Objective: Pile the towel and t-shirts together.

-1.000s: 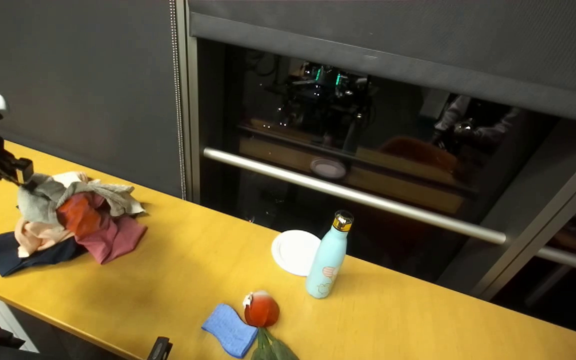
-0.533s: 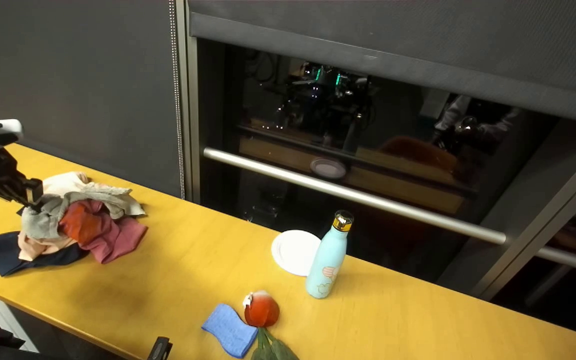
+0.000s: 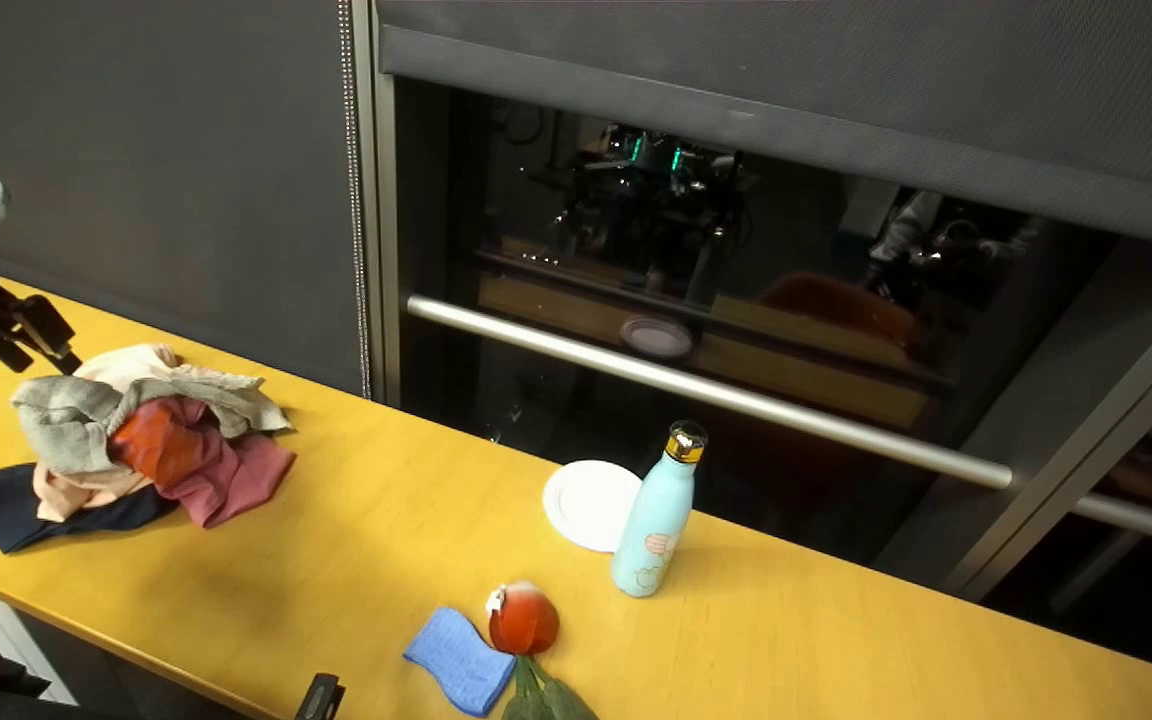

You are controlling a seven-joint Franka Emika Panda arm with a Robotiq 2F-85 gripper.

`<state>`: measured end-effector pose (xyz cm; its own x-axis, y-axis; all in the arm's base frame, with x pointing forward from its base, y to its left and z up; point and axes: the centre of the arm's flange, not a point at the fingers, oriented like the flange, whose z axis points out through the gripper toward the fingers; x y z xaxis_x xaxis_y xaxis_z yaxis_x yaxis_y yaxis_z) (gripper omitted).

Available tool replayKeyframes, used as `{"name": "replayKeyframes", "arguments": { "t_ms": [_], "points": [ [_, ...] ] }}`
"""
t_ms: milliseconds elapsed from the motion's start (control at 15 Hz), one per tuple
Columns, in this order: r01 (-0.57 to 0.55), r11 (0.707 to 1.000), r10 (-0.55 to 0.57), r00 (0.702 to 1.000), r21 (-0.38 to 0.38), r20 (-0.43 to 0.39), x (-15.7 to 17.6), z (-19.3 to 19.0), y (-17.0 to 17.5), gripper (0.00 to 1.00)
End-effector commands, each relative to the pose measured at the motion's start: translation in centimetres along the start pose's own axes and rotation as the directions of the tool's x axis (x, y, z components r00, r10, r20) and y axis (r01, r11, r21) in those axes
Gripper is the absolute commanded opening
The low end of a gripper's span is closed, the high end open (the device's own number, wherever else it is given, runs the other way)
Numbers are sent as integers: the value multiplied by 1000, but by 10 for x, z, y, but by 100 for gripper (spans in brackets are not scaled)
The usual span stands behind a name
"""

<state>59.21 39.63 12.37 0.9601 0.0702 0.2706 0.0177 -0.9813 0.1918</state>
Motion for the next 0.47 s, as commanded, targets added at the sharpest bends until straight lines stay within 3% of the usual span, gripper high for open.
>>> {"name": "replayKeyframes", "arguments": {
  "t_ms": [0,400],
  "points": [
    [-19,998,22,998,-68,53,-23,-45,31,99],
    [-55,988,71,992,-147,104,-56,-51,73,100]
  ]
}}
